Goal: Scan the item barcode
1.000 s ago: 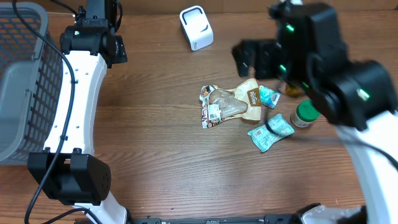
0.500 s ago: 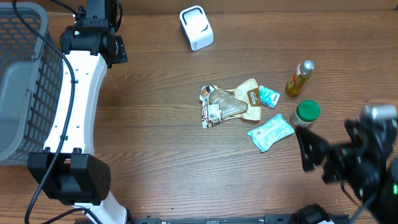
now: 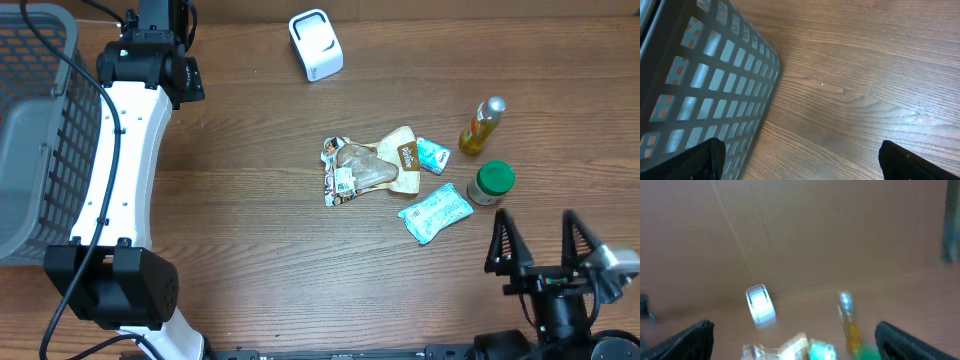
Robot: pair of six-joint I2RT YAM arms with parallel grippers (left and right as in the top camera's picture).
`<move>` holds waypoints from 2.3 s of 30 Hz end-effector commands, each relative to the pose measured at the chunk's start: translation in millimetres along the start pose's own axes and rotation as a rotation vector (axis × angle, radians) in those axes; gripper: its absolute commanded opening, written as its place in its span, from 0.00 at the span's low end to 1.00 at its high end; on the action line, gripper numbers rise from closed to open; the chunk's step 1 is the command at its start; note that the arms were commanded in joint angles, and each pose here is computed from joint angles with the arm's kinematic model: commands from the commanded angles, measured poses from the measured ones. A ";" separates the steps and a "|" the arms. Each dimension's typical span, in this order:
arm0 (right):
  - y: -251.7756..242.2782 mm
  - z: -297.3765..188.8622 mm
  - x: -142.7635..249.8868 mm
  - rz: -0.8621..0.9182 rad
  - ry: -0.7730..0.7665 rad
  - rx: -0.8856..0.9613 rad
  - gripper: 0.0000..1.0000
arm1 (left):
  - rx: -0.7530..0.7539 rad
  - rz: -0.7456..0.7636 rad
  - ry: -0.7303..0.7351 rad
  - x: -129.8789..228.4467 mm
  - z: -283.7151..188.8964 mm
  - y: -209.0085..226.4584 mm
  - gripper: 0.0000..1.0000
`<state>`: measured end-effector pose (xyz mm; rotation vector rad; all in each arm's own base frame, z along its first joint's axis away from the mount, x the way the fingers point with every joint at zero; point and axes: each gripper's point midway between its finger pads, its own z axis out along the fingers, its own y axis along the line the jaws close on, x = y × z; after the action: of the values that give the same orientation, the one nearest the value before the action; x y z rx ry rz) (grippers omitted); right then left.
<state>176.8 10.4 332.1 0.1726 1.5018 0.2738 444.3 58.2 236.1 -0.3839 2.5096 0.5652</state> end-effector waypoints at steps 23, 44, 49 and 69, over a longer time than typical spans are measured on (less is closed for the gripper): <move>3.8 49.1 84.1 -0.097 -0.232 -0.190 1.00 | 0.000 -0.004 -0.035 -7.6 -11.7 3.3 1.00; -21.8 57.2 167.6 -0.221 0.109 -0.101 1.00 | 0.001 -0.004 -0.035 -7.6 -11.7 3.3 1.00; -23.0 57.3 167.2 -0.246 0.107 -0.097 1.00 | 0.001 -0.004 -0.035 -7.6 -11.7 3.3 1.00; -22.9 57.3 167.0 -0.246 0.106 -0.097 1.00 | 0.000 -0.004 -0.035 -7.6 -11.7 3.3 1.00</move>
<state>242.9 41.7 171.0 -0.1099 1.5993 0.1752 444.4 58.3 236.2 -0.3841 2.5091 0.5656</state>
